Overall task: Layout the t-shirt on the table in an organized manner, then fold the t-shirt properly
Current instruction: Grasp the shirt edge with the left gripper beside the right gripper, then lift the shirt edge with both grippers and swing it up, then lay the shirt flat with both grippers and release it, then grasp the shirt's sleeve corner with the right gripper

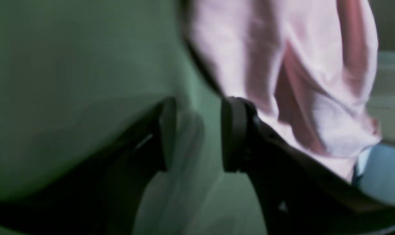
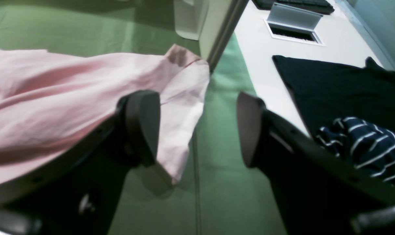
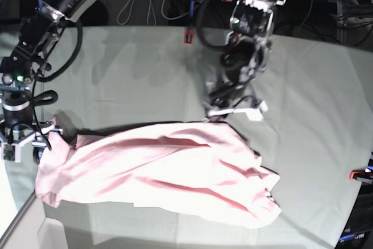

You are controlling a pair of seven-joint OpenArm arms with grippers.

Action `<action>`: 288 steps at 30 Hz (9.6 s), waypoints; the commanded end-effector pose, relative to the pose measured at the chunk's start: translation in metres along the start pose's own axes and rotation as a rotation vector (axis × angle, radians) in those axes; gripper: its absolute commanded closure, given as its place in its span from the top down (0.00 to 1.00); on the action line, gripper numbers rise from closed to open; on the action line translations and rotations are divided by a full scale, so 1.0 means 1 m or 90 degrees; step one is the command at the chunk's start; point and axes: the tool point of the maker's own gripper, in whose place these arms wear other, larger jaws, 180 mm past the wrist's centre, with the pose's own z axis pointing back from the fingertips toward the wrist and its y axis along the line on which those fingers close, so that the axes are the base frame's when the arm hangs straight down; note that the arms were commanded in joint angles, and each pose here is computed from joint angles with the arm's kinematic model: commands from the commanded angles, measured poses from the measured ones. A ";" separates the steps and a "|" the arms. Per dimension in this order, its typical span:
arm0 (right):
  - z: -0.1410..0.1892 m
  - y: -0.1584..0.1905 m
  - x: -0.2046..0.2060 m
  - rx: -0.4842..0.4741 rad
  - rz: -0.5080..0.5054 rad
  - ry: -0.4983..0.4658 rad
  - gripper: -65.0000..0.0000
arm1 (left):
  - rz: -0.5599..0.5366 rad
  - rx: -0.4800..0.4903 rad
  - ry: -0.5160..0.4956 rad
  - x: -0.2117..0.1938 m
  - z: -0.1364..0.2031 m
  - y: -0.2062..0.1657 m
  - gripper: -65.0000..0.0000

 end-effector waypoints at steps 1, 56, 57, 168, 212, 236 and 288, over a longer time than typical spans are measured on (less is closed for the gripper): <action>0.001 -0.008 0.016 -0.013 -0.002 -0.037 0.57 | -0.012 -0.009 -0.005 -0.003 -0.005 -0.010 0.35; 0.038 0.091 -0.047 0.195 0.009 0.056 0.58 | 0.074 -0.060 -0.309 0.174 0.152 0.056 0.00; 0.042 0.097 -0.052 0.206 0.013 0.064 0.58 | 0.067 -0.062 -0.313 0.178 0.154 0.056 0.00; 0.051 0.121 0.014 0.249 0.083 0.000 0.00 | -0.033 -0.059 -0.034 0.210 0.050 0.005 0.00; 0.183 0.117 -0.161 0.337 0.073 0.316 0.00 | 0.047 0.139 -0.137 0.168 0.191 0.172 0.00; 0.149 0.064 -0.142 0.214 0.053 0.278 0.44 | 0.061 0.095 -0.114 0.158 0.185 0.147 0.59; -0.095 0.198 -0.050 0.445 -0.115 0.212 0.00 | 0.045 0.089 -0.232 0.223 0.238 0.139 0.85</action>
